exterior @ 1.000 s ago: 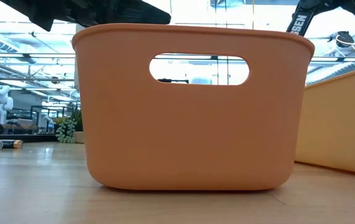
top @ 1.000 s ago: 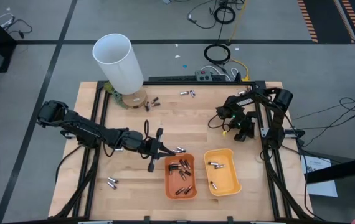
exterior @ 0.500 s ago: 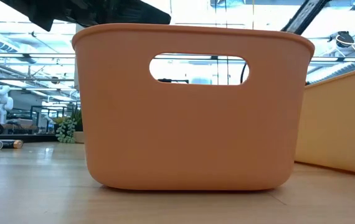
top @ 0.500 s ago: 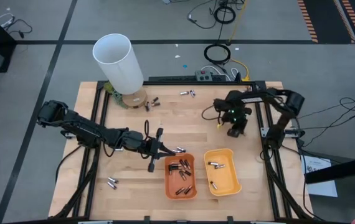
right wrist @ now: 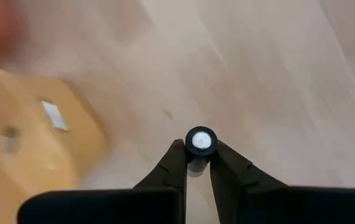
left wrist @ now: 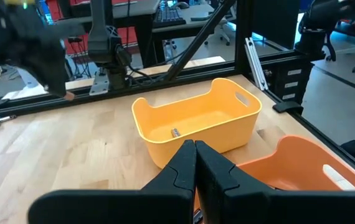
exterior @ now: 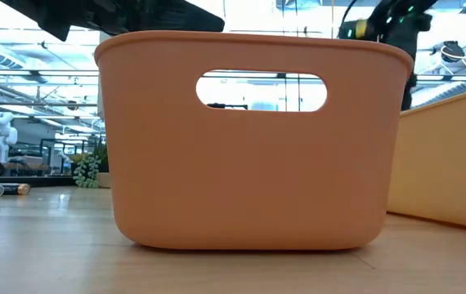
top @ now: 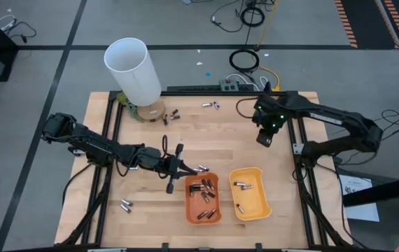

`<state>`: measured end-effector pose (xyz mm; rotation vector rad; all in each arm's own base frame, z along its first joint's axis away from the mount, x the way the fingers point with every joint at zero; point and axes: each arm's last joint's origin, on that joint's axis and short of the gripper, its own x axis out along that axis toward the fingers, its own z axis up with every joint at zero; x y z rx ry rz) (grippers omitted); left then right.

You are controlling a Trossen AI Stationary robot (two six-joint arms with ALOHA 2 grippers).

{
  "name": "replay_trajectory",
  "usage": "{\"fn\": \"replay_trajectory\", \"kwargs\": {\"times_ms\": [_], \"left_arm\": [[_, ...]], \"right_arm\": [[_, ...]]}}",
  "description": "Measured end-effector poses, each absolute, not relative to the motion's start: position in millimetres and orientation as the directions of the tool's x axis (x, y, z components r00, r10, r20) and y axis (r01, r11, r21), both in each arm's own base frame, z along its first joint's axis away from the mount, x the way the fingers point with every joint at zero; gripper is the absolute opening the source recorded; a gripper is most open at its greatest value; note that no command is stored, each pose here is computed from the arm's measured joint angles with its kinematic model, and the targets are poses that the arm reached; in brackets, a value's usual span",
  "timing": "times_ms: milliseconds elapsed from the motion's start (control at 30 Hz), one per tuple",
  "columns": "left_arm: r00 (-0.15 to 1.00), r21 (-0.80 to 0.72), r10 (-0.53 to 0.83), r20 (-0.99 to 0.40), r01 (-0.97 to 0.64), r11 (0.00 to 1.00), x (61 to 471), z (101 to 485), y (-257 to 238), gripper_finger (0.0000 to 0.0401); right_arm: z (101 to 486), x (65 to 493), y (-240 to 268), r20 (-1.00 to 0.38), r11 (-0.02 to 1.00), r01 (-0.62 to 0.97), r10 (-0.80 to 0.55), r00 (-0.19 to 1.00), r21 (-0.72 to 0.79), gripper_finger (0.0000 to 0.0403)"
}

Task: Sort batteries

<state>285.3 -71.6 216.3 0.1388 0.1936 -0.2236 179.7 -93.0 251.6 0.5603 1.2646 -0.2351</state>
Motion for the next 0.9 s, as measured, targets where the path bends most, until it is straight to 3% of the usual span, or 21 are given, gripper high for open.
{"fn": "replay_trajectory", "kwargs": {"times_ms": [167,367,600,900], "left_arm": [[0.957,0.115,-0.206,-0.205,0.233,0.966,285.3,216.4,-71.6,0.0009],[0.957,0.115,-0.206,-0.205,0.233,0.966,285.3,216.4,-71.6,0.0009],[0.956,0.115,-0.205,-0.208,0.233,0.966,285.3,216.1,-71.3,0.0009],[0.948,0.054,-0.204,-0.246,0.223,0.973,284.5,212.5,-71.3,0.0008]], "right_arm": [[272.8,187.2,-73.8,-0.847,0.875,0.326,0.159,0.507,0.359,0.0028],[286.3,213.7,-42.4,-0.72,0.907,0.123,0.232,0.654,0.403,0.003],[281.4,256.9,3.7,-0.619,0.926,-0.092,0.316,0.719,0.365,0.003],[233.4,309.7,53.8,-0.619,0.938,-0.204,0.338,0.709,0.279,0.0034]]}}
